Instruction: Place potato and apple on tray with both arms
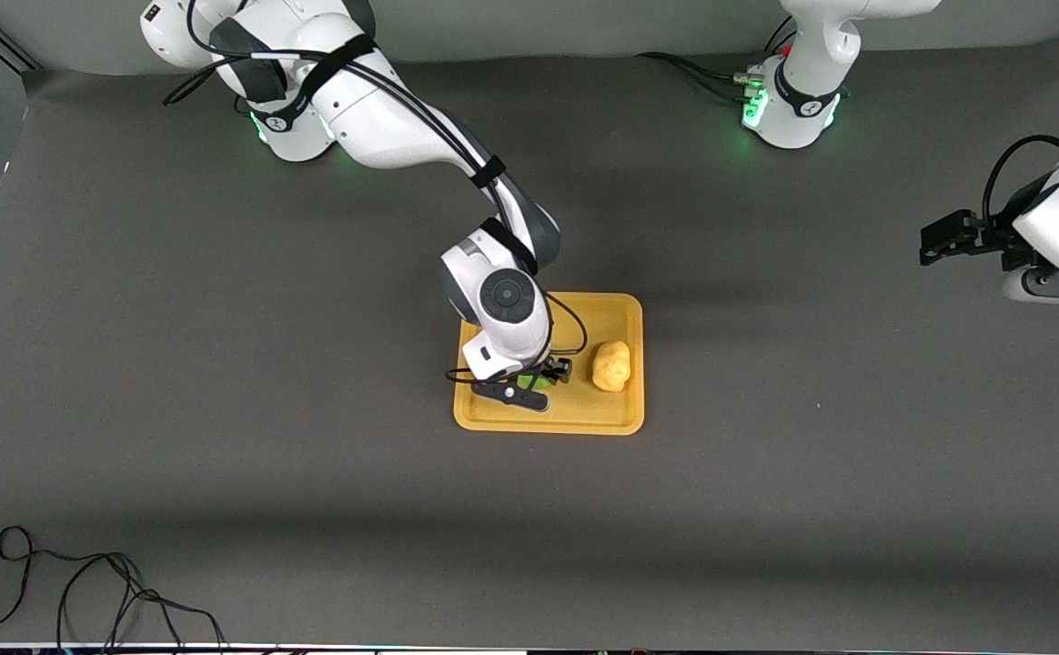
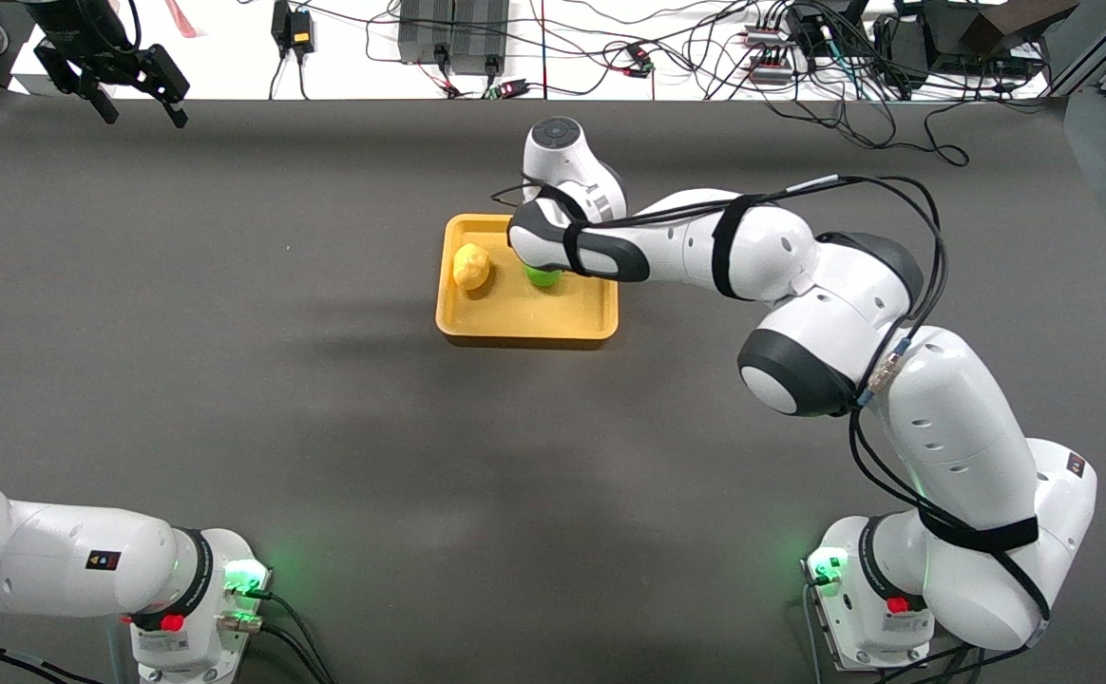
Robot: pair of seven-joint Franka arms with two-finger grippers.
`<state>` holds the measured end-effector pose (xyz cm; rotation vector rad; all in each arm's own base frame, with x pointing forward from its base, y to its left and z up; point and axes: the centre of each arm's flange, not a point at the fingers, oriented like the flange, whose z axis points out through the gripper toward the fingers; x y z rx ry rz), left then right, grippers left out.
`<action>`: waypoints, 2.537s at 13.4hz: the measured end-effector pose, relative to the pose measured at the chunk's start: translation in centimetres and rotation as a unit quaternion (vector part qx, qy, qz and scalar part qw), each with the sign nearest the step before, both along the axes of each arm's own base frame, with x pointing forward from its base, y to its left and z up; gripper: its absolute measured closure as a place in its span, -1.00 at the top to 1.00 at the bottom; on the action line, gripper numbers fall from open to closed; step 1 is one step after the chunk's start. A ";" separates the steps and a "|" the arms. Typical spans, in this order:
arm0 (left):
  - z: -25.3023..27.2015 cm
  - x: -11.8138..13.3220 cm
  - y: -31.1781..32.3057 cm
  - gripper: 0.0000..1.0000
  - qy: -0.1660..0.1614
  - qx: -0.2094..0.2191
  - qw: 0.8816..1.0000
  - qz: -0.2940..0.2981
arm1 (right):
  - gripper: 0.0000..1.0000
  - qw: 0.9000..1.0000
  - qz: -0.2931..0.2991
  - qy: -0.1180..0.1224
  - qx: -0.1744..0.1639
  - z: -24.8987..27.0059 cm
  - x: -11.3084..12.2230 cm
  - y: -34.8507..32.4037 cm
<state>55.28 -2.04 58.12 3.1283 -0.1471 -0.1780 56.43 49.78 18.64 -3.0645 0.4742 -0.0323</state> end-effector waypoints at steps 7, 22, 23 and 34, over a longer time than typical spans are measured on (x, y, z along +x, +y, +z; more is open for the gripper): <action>0.0 0.0 0.0 1.00 -0.001 0.000 1.000 0.000 | 1.00 1.000 0.001 -0.008 0.003 0.4 0.0 0.5; -0.1 0.1 0.0 1.00 -0.001 0.000 1.000 0.000 | 1.00 0.991 0.120 -0.018 -0.058 24.7 8.9 -20.8; -0.1 0.1 0.0 1.00 -0.001 0.000 1.000 0.000 | 1.00 0.991 0.121 -0.019 -0.052 26.7 8.6 -22.8; -0.1 0.2 0.0 1.00 -0.002 0.000 1.000 0.000 | 1.00 0.996 0.091 -0.006 -0.005 39.1 -2.5 -44.2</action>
